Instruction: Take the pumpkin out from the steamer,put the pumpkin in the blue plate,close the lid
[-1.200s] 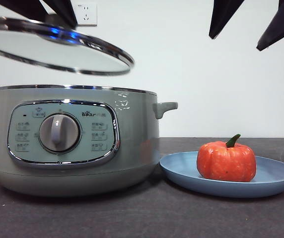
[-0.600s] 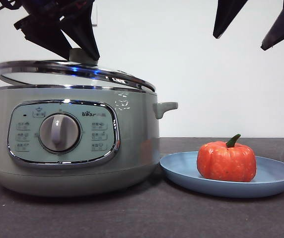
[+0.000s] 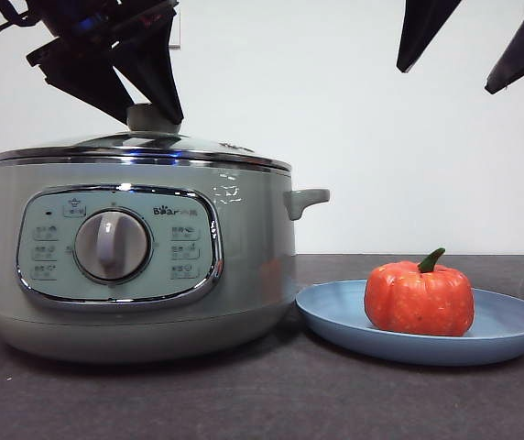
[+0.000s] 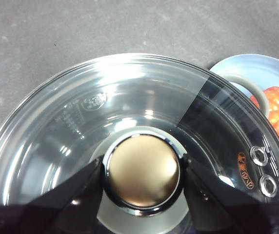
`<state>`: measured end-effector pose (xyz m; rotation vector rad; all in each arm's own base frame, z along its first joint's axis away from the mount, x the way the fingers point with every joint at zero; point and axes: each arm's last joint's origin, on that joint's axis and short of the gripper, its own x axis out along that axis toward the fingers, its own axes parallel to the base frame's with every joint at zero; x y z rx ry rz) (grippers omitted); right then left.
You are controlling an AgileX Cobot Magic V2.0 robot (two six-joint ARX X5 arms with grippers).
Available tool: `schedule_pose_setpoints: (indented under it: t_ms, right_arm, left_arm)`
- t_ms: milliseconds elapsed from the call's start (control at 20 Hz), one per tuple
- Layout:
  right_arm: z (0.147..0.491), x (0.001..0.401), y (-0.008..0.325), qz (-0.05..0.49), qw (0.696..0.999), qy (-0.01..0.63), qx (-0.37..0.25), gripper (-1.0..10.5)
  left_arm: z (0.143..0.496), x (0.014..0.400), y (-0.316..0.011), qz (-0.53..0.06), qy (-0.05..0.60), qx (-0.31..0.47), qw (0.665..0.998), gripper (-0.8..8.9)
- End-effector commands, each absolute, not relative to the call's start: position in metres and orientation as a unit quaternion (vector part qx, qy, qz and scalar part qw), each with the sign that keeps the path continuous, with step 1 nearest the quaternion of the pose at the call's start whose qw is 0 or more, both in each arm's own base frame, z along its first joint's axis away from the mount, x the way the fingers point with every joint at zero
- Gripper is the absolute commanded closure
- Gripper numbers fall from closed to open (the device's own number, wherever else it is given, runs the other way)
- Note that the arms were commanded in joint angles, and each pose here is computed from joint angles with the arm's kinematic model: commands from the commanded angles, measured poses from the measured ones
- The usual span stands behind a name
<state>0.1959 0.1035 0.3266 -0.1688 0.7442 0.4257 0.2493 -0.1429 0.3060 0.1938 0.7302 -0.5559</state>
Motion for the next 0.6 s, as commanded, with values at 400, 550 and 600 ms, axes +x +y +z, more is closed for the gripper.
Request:
schedule_pose_setpoints:
  t_ms: [400,550,600]
  right_arm:
    - [0.324,0.197,0.104,0.204,0.906,0.363,-0.080,4.1]
    - [0.325,0.195,0.103,0.205,0.907,0.360,-0.079,4.1]
    - [0.327,0.193,0.102,0.206,0.909,0.355,-0.077,4.1]
  left_arm:
    - [0.308,0.251,-0.144,-0.267,0.347,0.095,0.894,4.36]
    - [0.322,0.246,-0.142,-0.268,0.333,0.092,0.899,4.36]
    - [0.331,0.243,-0.140,-0.269,0.328,0.090,0.901,4.36]
